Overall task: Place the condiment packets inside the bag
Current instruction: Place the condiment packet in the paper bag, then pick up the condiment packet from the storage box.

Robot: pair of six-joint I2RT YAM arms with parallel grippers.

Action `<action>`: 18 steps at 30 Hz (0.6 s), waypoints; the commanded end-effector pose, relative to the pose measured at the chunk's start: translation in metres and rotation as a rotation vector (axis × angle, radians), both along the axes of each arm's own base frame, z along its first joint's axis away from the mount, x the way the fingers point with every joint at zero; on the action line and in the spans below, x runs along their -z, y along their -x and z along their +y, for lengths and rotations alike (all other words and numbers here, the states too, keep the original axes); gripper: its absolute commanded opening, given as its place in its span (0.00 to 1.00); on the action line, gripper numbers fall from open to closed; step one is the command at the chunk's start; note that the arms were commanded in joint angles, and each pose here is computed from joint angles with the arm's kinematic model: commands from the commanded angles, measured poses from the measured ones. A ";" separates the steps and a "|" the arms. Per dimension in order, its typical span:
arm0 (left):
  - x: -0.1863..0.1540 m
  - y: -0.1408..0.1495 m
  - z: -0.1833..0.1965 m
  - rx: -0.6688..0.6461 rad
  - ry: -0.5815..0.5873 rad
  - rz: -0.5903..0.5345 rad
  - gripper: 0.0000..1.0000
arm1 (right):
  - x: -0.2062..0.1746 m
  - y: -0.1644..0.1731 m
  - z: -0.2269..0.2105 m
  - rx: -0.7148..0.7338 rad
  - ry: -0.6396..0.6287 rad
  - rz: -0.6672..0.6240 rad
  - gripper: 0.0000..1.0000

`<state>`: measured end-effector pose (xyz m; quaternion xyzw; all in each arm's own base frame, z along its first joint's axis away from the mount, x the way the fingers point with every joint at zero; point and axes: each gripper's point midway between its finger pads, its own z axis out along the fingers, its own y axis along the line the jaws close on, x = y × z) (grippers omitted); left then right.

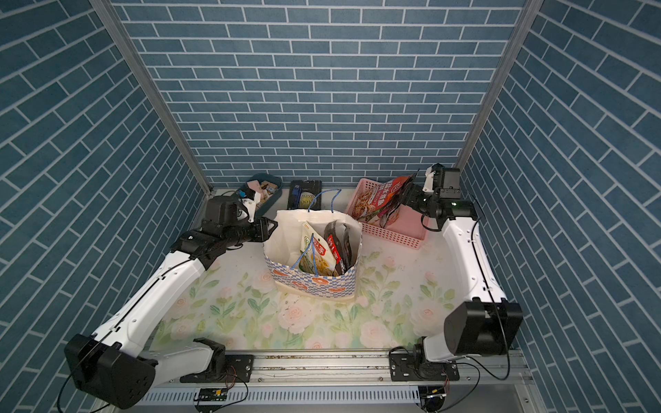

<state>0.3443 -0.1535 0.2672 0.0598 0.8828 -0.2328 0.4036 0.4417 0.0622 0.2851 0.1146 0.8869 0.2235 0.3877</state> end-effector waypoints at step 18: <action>0.017 0.000 0.006 -0.014 -0.032 0.031 0.41 | 0.097 0.021 0.020 -0.231 0.113 -0.137 0.66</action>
